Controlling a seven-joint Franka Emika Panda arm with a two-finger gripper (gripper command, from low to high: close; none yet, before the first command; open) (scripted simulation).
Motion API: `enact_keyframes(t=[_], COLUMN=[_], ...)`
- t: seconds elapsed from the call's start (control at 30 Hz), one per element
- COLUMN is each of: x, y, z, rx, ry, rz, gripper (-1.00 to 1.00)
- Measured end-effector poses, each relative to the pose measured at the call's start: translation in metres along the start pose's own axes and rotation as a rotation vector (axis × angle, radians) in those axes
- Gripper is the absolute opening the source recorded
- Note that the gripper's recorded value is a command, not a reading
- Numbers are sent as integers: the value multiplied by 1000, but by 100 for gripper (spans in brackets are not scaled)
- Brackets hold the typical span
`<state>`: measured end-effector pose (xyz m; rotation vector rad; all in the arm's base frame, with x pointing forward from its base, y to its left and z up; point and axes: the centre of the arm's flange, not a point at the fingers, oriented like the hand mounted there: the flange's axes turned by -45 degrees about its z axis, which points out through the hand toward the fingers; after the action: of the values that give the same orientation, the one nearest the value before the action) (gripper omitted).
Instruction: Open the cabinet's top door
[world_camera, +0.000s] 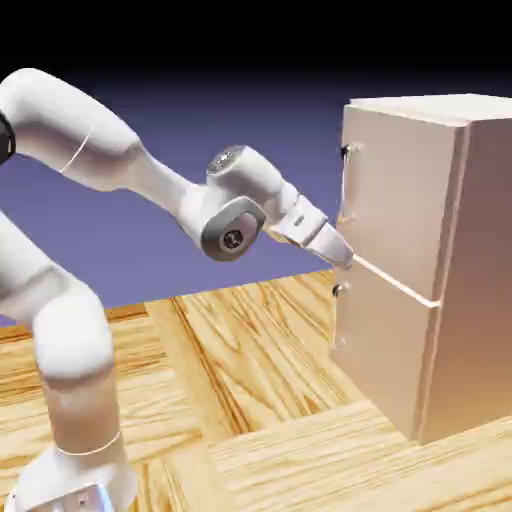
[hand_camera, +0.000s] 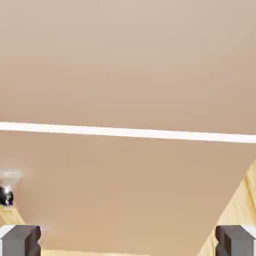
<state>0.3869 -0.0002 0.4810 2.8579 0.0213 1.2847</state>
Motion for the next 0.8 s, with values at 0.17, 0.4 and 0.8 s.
enact_keyframes(t=[0.17, 0.4, 0.8], x=[24, 47, 65], y=[5, 3, -31], z=[-32, -75, -126], rx=[-17, -32, -40], ry=[89, 212, 412], rz=[60, 122, 167], gripper=[0, 0, 0])
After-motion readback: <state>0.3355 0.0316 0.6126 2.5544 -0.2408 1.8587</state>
